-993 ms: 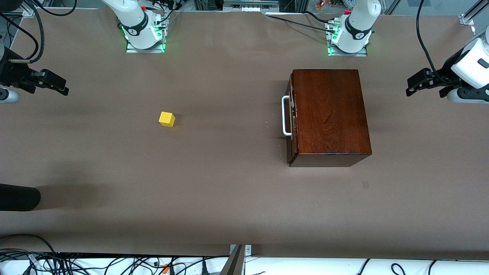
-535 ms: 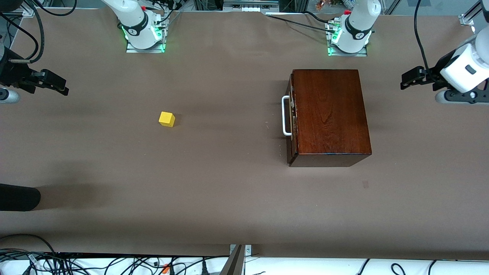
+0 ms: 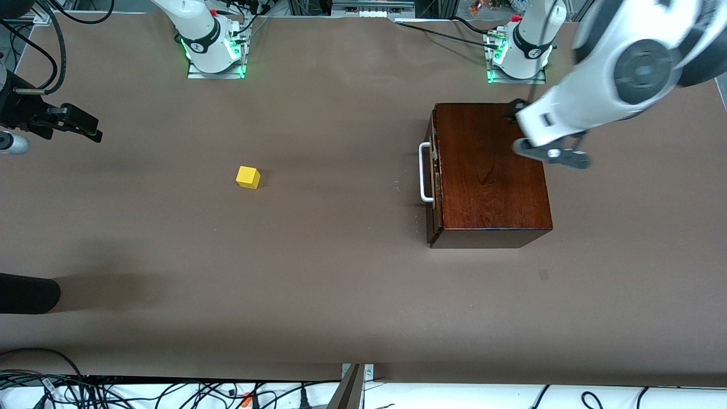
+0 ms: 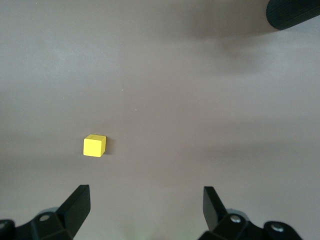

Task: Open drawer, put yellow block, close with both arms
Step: 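Move the left gripper over the box to the white drawer handle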

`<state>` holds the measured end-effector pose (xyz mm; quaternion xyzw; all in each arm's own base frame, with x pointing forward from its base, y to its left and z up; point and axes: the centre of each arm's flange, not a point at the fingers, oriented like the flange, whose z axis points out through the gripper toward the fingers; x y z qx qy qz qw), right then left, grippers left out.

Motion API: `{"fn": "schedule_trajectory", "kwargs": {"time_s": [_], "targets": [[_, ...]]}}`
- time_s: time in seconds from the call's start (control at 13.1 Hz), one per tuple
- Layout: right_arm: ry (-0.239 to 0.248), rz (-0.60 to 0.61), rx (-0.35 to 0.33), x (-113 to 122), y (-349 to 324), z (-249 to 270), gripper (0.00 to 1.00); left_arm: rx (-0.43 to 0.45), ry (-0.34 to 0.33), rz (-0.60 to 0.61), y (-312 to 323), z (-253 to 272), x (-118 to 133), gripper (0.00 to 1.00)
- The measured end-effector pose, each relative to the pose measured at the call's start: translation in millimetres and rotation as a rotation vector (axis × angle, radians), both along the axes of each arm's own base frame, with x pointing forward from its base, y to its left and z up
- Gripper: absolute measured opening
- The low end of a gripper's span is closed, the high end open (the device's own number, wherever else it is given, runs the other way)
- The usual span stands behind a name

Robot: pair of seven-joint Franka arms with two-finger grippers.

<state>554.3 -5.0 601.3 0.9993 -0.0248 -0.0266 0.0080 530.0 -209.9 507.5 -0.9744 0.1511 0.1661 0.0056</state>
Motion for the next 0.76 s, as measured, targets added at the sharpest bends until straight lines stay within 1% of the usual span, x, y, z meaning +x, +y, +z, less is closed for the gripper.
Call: {"fn": "schedule_trajectory", "kwargs": {"time_s": [0.08, 0.23, 0.46, 0.53, 0.61, 0.76], "targets": [[0.000, 0.000, 0.000, 0.0, 0.0, 0.0, 1.00, -0.009, -0.026, 0.002, -20.8, -7.0, 0.9, 1.00], [0.000, 0.000, 0.000, 0.1, 0.0, -0.2, 1.00, -0.013, -0.069, 0.044, -66.1, -24.7, -1.4, 1.00], [0.001, 0.000, 0.000, 0.2, 0.0, -0.6, 1.00, -0.011, -0.111, 0.119, -139.9, -60.0, -16.6, 1.00], [0.001, 0.000, 0.000, 0.3, 0.0, -0.7, 1.00, -0.003, -0.135, 0.128, -159.1, -73.2, -20.3, 1.00], [0.001, 0.000, 0.000, 0.3, 0.0, -0.7, 1.00, 0.023, -0.162, 0.126, -174.6, -87.6, -23.9, 1.00], [0.001, 0.000, 0.000, 0.3, 0.0, -0.7, 1.00, 0.101, -0.209, 0.111, -196.4, -116.7, -32.2, 1.00]]}}
